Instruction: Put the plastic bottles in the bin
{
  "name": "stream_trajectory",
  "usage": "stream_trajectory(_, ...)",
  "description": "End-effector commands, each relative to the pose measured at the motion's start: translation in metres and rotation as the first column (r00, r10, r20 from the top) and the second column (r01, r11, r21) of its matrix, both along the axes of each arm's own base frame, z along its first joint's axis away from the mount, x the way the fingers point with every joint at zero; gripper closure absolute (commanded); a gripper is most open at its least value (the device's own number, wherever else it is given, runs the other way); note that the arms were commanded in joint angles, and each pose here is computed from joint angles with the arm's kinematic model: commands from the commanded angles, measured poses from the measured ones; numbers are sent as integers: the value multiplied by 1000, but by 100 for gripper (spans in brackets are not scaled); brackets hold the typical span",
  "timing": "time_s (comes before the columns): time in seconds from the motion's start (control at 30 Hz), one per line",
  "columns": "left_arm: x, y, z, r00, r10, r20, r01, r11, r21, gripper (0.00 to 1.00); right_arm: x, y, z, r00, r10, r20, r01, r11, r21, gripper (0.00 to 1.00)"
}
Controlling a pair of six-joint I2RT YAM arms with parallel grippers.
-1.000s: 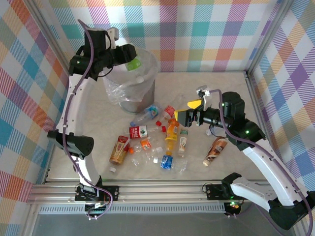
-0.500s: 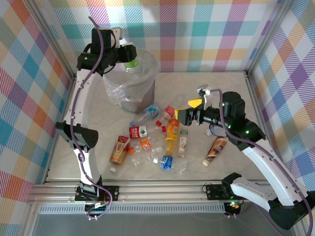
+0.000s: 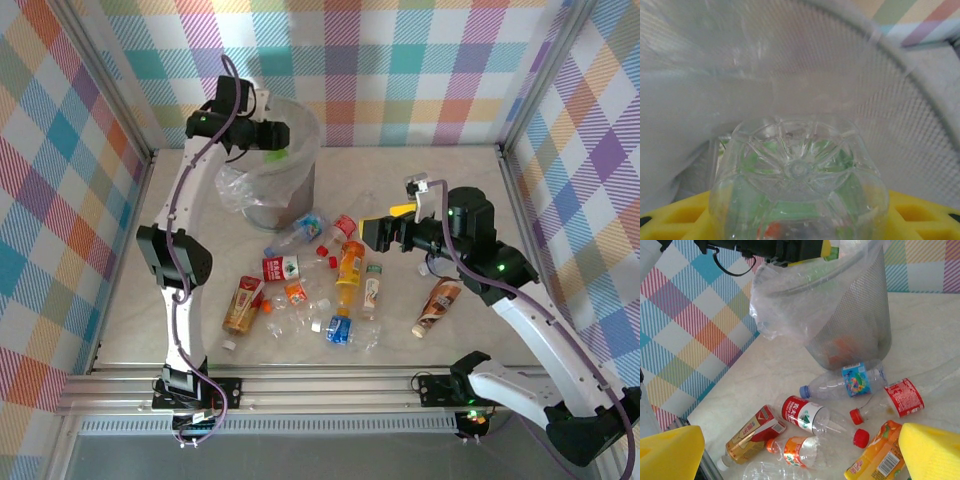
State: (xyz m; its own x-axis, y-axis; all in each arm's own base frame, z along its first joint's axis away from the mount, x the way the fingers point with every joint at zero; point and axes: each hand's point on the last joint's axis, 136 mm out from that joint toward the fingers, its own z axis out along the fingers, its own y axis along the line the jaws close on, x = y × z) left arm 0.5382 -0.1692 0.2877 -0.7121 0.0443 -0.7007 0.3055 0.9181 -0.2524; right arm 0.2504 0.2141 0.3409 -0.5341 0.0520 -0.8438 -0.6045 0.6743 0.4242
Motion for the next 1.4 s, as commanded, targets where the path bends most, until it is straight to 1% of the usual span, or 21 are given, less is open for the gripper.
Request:
stream_trajectory(0.0,-6,-5,-12,997,-57,-47,57,998,-8,41,0,1,-1,1000,-6,-30,6,1000,0,0)
stream_trajectory(0.1,-8,-12,-31,993,-78,-83,79,997,14,41,1,1,-9,998,-14,-55,13,1000,-10,1)
stream_trajectory(0.27,-12,-22,-54,986,-97,-137,102,994,26,38,1,-2,-24,995,-34,-93,31,999,-34,6)
stream_trajectory(0.47,-19,-29,-65,979,-108,-170,114,993,23,32,0,-10,-48,985,-81,-150,69,994,-83,6)
stream_trajectory(0.57,-20,-28,-66,979,-104,-177,110,994,22,28,-2,-16,-61,977,-108,-182,90,990,-105,6)
stream_trajectory(0.63,-21,-26,-65,980,-94,-176,100,995,28,25,-4,-19,-69,972,-123,-200,101,988,-116,6)
stream_trajectory(0.77,-22,-20,-49,987,-61,-148,67,997,36,20,-8,-26,-82,963,-152,-224,124,983,-137,6)
stream_trajectory(0.87,-24,-13,-28,994,-27,-107,31,999,41,13,-11,-34,-93,950,-191,-247,153,974,-165,6)
stream_trajectory(0.97,-30,-8,-5,998,-3,-62,5,1000,28,4,-12,-45,-106,925,-258,-279,204,956,-209,6)
stream_trajectory(1.0,-32,-5,5,999,10,-41,-9,1000,21,0,-13,-53,-111,909,-297,-291,234,944,-232,6)
stream_trajectory(1.07,-37,-2,24,1000,23,4,-23,1000,5,0,-15,-69,-121,868,-387,-310,303,909,-287,7)
stream_trajectory(1.17,-48,0,51,998,27,65,-25,999,-34,0,-23,-95,-140,780,-524,-343,394,837,-380,8)
stream_trajectory(1.23,-60,-3,68,995,7,100,-1,998,-60,0,-29,-110,-151,725,-591,-354,441,793,-421,10)
stream_trajectory(1.37,-87,-7,89,987,-54,154,69,993,-92,0,-42,-135,-168,614,-699,-366,508,705,-495,12)
